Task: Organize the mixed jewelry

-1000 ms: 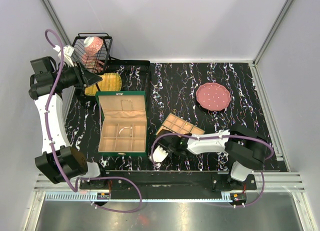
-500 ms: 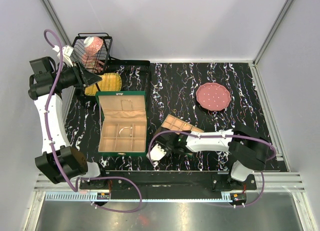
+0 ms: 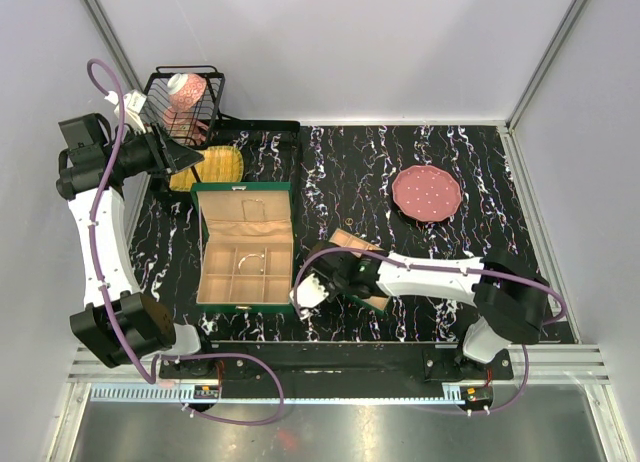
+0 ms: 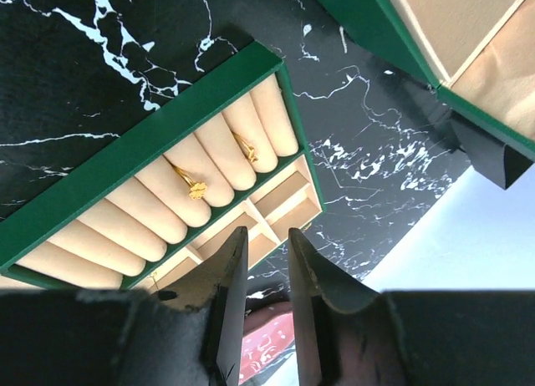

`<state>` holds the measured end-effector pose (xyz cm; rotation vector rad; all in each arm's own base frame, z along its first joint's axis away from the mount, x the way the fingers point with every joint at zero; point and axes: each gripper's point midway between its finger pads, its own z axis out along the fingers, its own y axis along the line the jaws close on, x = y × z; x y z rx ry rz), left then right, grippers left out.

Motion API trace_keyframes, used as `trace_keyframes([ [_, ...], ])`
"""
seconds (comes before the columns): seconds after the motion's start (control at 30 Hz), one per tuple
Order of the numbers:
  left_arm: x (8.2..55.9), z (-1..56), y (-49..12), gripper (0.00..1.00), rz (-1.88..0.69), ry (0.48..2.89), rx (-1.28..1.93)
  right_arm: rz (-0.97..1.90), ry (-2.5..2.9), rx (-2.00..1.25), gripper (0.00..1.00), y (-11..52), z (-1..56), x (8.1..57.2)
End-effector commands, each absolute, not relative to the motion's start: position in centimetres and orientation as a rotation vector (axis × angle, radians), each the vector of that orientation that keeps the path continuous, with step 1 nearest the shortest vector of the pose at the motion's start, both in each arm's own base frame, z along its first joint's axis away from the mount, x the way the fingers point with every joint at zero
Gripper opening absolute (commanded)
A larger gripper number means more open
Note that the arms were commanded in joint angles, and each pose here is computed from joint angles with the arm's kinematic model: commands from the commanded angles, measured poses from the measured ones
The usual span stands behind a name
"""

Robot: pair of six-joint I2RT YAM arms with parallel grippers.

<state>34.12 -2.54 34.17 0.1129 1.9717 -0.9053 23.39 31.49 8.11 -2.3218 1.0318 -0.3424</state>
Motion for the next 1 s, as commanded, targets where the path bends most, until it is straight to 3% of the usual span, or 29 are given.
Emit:
trace_keyframes([
  [0.0,34.0,35.7,-2.7,0.42,-0.917,1.921,0.155,-0.276,1.115,-2.217,0.31,31.9,10.4,24.4],
  [0.47,32.8,35.6,-2.9,0.45,-0.807,1.877,0.289,0.142,1.852,-1.414,0.30,27.3,16.3,34.6],
  [0.97,32.8,34.2,-1.0,0.51,-0.601,1.920,0.309,0.218,2.244,-1.058,0.30,26.7,9.1,39.8],
])
